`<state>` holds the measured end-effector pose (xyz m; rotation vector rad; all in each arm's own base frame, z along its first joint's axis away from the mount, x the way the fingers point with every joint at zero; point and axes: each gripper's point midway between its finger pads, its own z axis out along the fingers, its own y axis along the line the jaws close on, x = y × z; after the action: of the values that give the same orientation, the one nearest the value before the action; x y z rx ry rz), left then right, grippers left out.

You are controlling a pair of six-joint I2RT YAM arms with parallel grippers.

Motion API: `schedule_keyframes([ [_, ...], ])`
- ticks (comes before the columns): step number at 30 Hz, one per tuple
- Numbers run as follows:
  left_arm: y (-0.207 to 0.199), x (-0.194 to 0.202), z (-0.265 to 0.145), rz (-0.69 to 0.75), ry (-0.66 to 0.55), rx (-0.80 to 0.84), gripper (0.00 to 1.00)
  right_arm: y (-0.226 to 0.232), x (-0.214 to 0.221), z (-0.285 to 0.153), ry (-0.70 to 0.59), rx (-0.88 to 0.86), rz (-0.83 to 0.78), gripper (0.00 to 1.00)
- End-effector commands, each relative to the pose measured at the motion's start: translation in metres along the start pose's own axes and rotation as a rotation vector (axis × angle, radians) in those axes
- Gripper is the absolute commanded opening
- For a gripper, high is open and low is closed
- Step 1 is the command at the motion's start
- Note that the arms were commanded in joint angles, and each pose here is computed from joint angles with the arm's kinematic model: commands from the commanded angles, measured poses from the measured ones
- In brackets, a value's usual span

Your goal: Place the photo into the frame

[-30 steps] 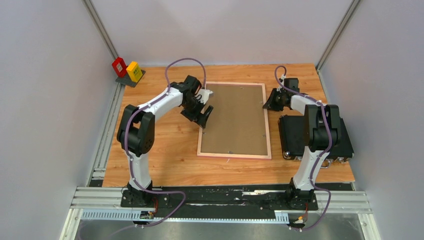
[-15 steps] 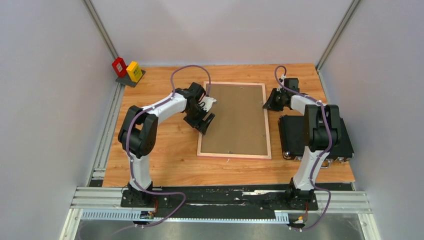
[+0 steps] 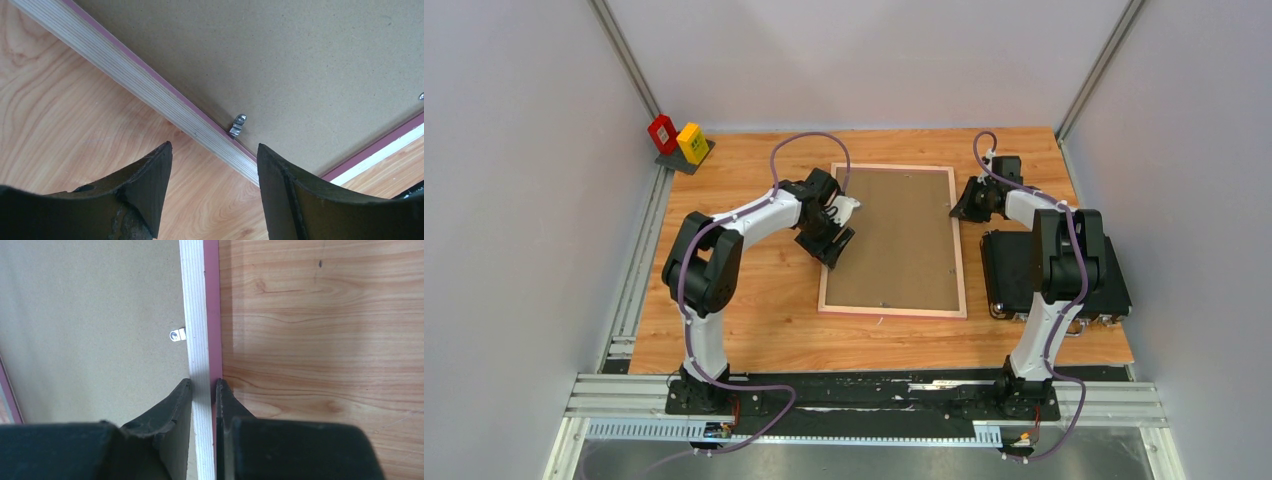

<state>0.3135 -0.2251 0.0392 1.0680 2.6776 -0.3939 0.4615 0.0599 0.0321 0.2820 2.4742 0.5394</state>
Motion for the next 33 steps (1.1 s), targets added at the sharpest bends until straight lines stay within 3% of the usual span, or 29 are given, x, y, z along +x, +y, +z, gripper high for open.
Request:
schedule_keyframes([
  [1, 0.002, -0.01, 0.004, 0.008, -0.025, -0.017, 0.7, -0.004, 0.001, -0.005, 0.003, 0.013, 0.002, 0.0],
  [16, 0.006, -0.004, 0.018, -0.003, -0.008, -0.051, 0.64, -0.005, 0.001, -0.005, 0.005, 0.012, 0.008, 0.0],
  [25, 0.007, -0.003, 0.021, -0.005, -0.004, -0.054, 0.52, -0.006, 0.002, -0.005, 0.009, 0.008, 0.012, 0.0],
  [33, 0.006, -0.002, 0.02, -0.001, 0.0, -0.051, 0.48, -0.006, 0.003, -0.004, 0.013, 0.007, 0.013, 0.0],
])
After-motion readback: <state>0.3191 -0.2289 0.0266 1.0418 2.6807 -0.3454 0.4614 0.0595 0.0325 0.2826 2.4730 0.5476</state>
